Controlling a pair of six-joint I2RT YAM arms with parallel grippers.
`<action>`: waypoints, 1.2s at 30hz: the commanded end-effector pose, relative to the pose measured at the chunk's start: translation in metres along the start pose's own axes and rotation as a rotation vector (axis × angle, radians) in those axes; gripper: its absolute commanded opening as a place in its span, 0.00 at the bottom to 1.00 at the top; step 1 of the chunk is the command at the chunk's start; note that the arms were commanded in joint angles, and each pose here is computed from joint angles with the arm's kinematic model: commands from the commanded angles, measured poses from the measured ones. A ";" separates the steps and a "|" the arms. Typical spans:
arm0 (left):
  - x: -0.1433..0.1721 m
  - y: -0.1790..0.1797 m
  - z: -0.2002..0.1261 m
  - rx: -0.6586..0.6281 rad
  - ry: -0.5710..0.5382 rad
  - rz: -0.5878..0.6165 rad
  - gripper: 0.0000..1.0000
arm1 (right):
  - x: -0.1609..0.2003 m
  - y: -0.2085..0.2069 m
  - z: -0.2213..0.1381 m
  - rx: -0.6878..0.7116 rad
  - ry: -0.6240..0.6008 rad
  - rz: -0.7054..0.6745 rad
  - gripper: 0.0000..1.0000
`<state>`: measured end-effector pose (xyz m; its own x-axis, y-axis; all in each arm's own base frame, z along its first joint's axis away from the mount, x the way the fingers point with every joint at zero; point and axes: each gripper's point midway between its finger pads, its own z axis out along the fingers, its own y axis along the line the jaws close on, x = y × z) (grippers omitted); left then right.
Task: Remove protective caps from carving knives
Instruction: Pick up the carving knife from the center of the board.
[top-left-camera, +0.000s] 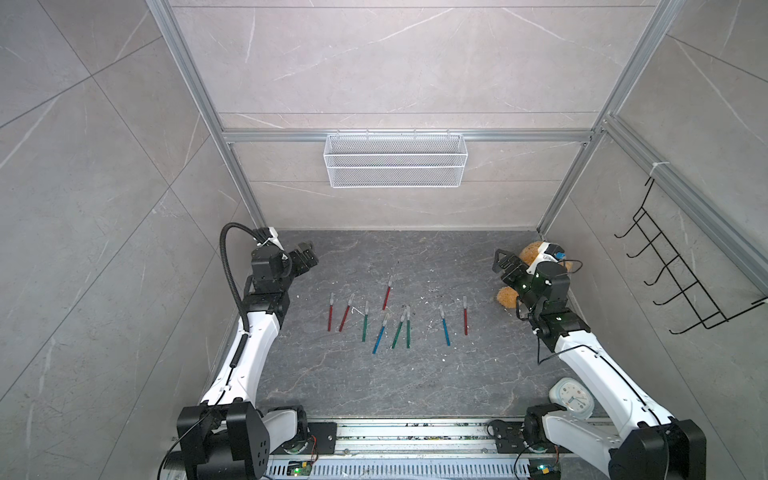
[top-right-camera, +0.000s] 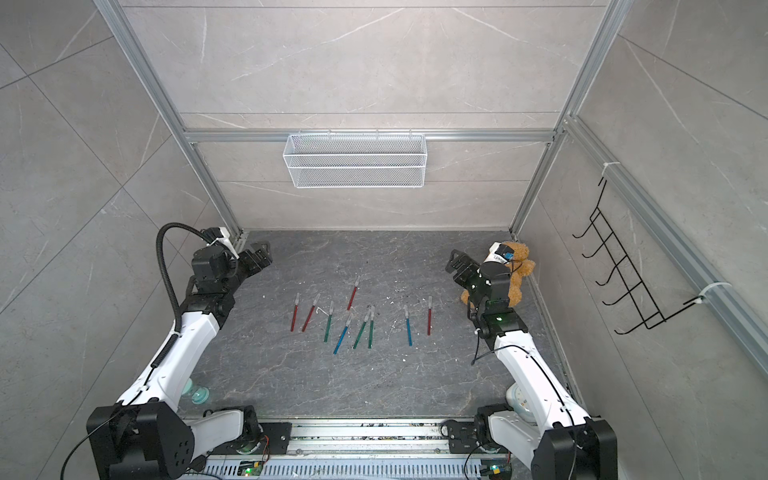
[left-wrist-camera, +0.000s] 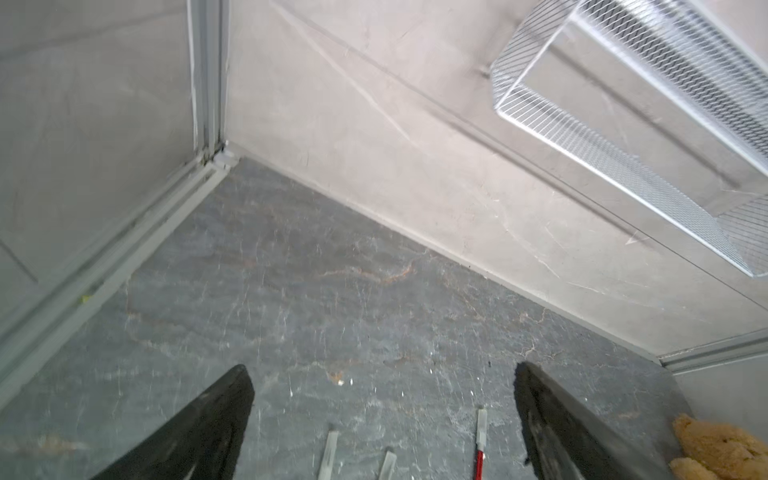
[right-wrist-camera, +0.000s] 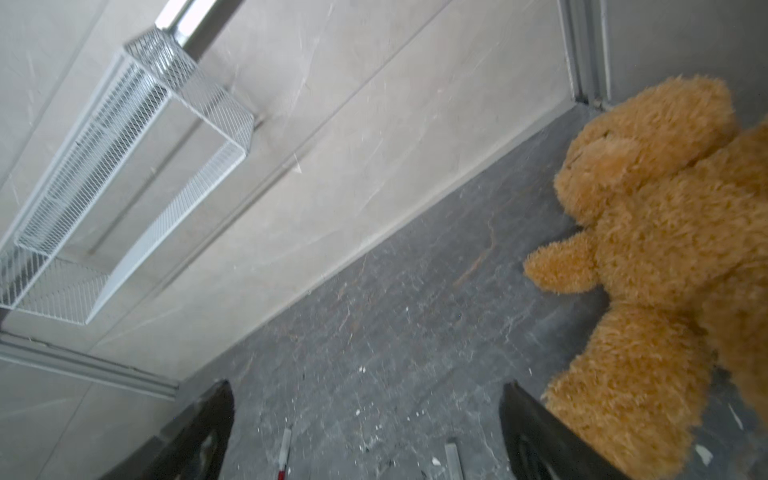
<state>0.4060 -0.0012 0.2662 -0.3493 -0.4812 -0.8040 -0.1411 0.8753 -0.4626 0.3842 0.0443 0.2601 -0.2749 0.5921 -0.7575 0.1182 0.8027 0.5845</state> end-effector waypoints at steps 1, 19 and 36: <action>0.034 0.017 -0.003 -0.068 0.131 -0.140 0.98 | 0.024 0.025 -0.001 -0.032 0.129 -0.077 1.00; 0.160 0.060 0.001 -0.422 0.677 -0.023 0.91 | 0.179 0.075 -0.023 -0.008 0.366 -0.645 1.00; 0.222 0.064 0.012 -0.478 0.910 0.173 0.72 | 0.205 0.084 -0.033 -0.065 0.377 -0.703 1.00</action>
<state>0.3287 -0.0525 0.0487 -0.9229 -0.3465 -0.1676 -0.3439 0.9379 -0.0455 0.3087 0.2310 0.1632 -0.5829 -0.1108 -0.8050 -0.2479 0.9677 0.0464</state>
